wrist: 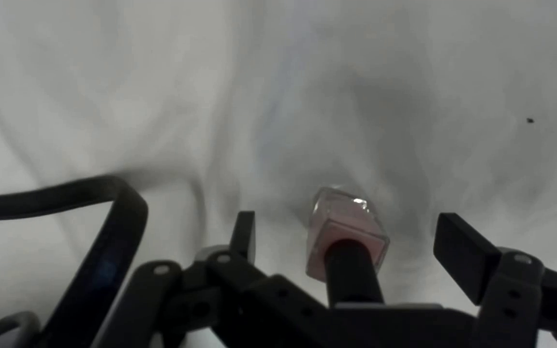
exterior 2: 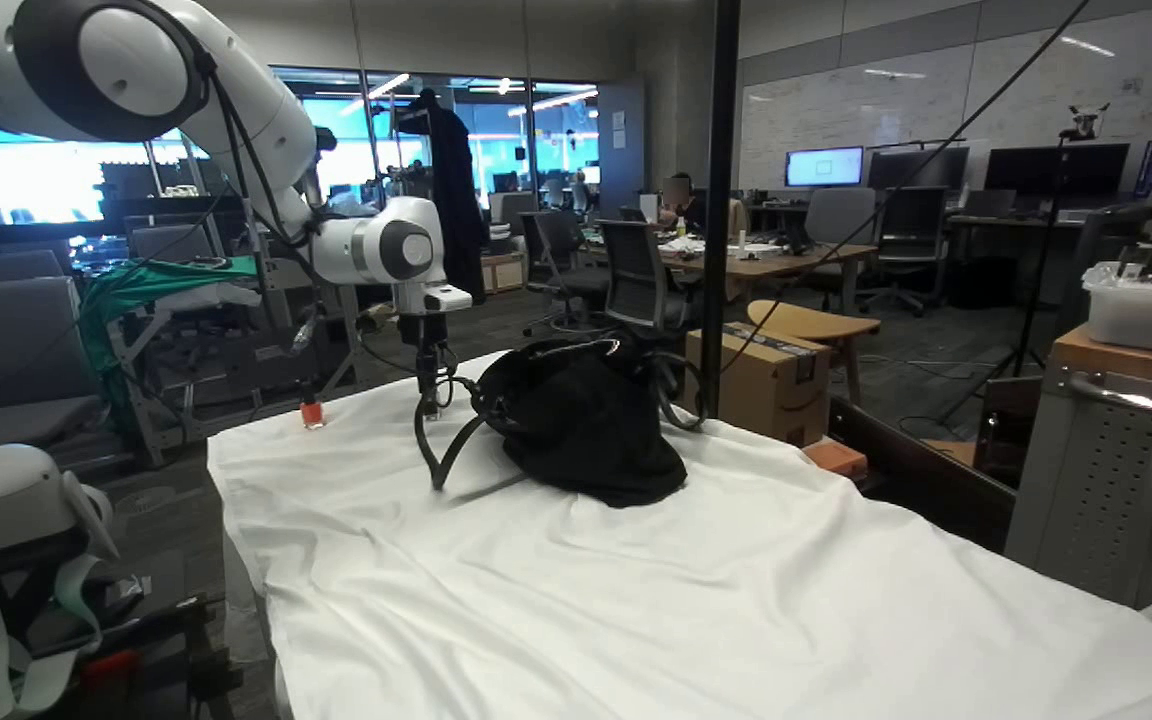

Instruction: Put the nail polish bottles in the bag

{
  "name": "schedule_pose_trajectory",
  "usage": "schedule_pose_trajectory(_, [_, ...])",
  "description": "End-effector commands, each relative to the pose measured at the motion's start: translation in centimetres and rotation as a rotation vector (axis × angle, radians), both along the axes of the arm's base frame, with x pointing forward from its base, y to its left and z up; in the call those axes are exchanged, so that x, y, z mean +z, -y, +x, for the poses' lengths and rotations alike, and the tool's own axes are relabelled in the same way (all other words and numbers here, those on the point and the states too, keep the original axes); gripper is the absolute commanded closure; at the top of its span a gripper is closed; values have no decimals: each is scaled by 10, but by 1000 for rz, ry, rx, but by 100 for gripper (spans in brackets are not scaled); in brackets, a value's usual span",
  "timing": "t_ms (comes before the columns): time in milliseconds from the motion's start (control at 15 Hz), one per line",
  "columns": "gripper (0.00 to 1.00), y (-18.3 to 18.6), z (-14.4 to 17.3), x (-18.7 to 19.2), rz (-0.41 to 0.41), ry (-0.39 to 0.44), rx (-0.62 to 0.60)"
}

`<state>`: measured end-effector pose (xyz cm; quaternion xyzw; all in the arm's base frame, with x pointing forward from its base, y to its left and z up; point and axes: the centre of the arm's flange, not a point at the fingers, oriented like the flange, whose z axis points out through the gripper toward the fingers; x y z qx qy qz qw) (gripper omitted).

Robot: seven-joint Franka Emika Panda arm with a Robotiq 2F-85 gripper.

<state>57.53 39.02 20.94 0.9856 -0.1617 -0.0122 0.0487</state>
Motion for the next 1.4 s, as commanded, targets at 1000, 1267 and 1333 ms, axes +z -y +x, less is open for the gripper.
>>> schedule_pose_trajectory(1000, [76,1,-2,20,48,-11,13])
schedule_pose_trajectory(1267, [79,2,-3,23,37,-4,7])
schedule_pose_trajectory(1333, [79,4,-3,26,36,-2,6])
